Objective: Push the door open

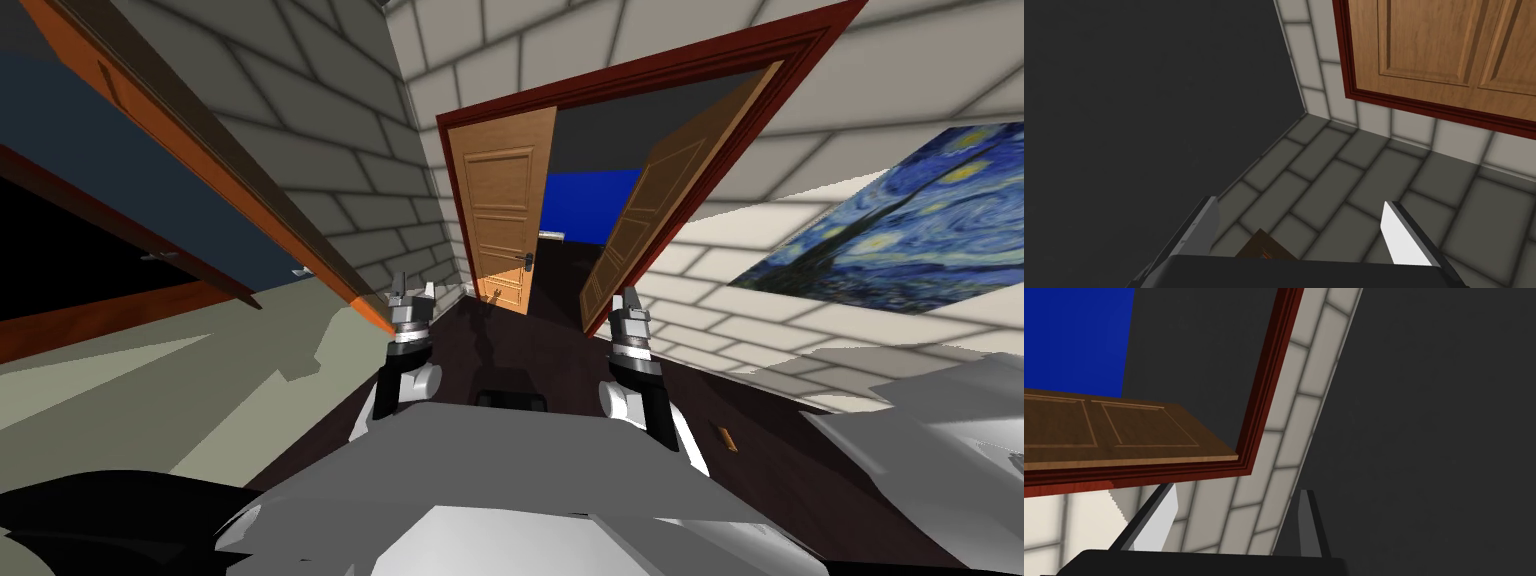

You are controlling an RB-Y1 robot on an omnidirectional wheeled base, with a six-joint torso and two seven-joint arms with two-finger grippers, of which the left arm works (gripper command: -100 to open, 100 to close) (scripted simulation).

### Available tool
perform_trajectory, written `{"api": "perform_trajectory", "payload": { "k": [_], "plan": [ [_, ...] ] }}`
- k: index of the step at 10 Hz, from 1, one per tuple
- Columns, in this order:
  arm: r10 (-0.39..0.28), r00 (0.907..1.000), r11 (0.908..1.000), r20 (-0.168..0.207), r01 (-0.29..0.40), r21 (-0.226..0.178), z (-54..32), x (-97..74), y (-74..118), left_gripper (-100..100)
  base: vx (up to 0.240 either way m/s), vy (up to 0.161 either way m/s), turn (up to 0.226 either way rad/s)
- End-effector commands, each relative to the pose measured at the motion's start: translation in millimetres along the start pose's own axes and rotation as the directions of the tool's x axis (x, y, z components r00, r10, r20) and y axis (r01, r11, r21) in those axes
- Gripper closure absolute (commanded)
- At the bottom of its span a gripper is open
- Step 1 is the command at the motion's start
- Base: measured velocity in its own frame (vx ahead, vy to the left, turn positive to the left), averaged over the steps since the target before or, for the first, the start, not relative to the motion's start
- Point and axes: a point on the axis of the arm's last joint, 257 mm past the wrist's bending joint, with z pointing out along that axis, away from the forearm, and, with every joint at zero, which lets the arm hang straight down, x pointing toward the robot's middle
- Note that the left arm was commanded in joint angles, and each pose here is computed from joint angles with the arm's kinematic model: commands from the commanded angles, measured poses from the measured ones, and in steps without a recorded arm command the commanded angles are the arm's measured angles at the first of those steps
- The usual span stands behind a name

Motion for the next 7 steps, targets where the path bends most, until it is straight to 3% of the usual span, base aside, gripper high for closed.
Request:
{"api": "perform_trajectory", "payload": {
  "k": [1, 7],
  "plan": [
    [-0.001, 1.0, 0.9999, -0.008, 0.001, -0.014, 0.9, 2.4, 10.5, -100, 0.078, -0.011, -0.01],
    [-0.009, 0.9991, 0.997, -0.042, 0.006, -0.078, 2.5, 12.7, 56.6, -100, 0.093, -0.002, -0.014]
  ]
}}
